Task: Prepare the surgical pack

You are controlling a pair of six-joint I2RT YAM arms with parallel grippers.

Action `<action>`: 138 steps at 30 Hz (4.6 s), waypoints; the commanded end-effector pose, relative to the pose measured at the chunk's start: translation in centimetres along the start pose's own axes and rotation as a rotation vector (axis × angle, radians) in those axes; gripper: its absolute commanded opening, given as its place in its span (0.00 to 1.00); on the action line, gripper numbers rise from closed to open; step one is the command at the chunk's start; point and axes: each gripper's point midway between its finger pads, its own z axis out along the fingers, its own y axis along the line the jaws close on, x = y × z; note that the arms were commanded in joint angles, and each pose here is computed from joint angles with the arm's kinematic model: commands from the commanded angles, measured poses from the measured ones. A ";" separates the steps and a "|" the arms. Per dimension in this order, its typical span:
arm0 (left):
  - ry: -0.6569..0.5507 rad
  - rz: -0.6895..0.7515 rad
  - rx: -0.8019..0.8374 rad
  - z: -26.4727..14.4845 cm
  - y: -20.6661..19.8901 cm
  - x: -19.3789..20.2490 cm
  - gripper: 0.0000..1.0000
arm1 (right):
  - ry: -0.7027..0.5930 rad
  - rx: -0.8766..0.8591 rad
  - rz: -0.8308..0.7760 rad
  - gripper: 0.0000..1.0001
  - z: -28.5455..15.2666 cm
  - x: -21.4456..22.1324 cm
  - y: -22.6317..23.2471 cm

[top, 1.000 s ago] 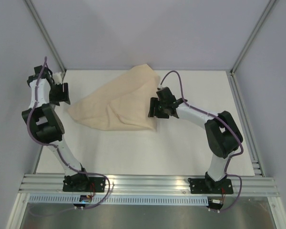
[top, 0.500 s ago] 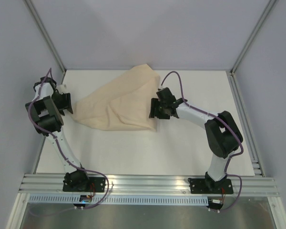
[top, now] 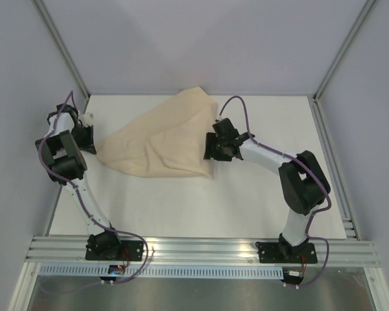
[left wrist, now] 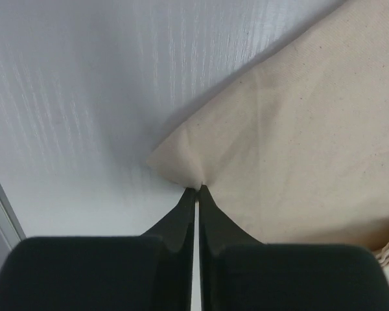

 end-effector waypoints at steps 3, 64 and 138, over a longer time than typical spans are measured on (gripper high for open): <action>-0.059 0.051 0.034 2.1 -0.4 -0.4 0.00 | -0.052 0.010 0.006 0.62 -0.6 -1.5 0.3; -0.110 0.922 0.570 -3.4 -46.0 9.9 0.00 | 0.003 -0.304 0.279 0.76 -0.7 -1.1 3.6; -0.187 0.724 0.160 -5.4 -32.5 3.1 0.51 | -0.011 -0.069 0.083 0.01 2.2 -4.5 -1.4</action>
